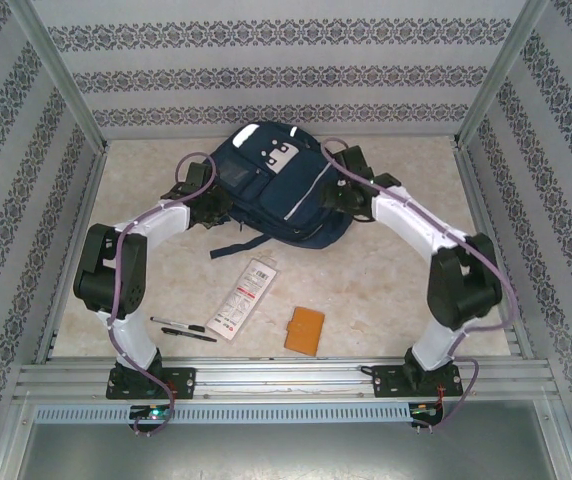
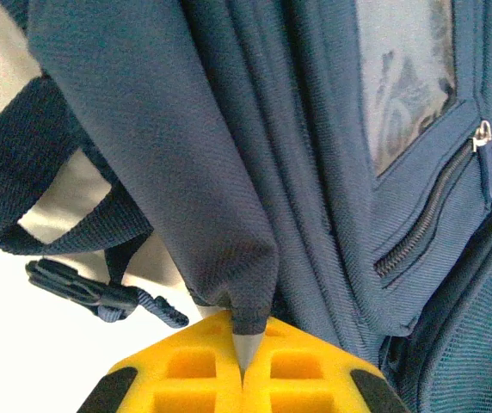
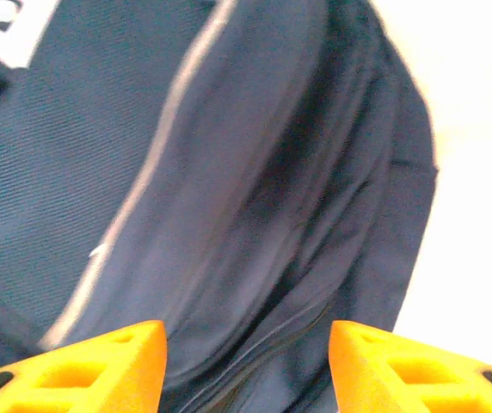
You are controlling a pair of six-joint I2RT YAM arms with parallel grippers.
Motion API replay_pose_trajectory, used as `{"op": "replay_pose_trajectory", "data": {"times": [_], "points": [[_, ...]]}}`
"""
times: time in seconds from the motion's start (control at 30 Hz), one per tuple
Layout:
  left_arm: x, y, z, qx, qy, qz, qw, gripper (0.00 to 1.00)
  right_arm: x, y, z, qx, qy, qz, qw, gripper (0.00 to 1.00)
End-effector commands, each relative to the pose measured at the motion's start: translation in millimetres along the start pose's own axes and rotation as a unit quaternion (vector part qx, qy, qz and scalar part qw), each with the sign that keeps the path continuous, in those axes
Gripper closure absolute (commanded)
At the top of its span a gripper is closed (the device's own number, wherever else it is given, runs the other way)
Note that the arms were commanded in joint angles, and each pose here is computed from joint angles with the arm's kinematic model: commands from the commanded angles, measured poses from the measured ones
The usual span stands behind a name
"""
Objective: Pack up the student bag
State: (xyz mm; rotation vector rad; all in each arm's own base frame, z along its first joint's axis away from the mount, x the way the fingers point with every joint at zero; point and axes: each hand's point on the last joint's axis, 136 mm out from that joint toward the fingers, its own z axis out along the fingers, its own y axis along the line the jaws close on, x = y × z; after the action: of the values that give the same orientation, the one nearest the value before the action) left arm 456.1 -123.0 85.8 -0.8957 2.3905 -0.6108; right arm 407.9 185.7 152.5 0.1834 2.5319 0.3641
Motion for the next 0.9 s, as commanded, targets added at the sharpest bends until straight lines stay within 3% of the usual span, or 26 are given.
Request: {"op": "replay_pose_trajectory", "data": {"times": [0.0,0.1,0.27,0.57,0.8,0.87], "points": [[2.4,-26.3,-16.1,0.054,0.011,-0.041,0.998,1.0,66.9,62.7,-13.3,-0.071,0.044,-0.024,0.996,0.46],[7.6,-33.2,-24.3,0.058,0.025,-0.049,0.997,1.0,109.6,128.7,-5.1,-0.154,0.076,-0.038,0.984,0.46],[15.9,-42.7,-34.2,0.072,0.053,-0.068,0.994,1.0,116.1,173.8,26.0,-0.16,0.06,-0.024,0.985,0.44],[31.1,-44.4,-44.8,0.088,0.085,-0.091,0.988,1.0,76.6,178.1,69.9,-0.07,-0.04,-0.019,0.997,0.53],[40.4,-42.6,-44.2,0.093,0.107,-0.099,0.985,1.0,50.1,171.8,89.6,-0.025,-0.084,-0.006,0.996,0.65],[40.7,-42.1,-44.5,0.092,0.107,-0.096,0.985,1.0,47.1,169.7,93.3,-0.016,-0.085,-0.008,0.996,0.74]]}}
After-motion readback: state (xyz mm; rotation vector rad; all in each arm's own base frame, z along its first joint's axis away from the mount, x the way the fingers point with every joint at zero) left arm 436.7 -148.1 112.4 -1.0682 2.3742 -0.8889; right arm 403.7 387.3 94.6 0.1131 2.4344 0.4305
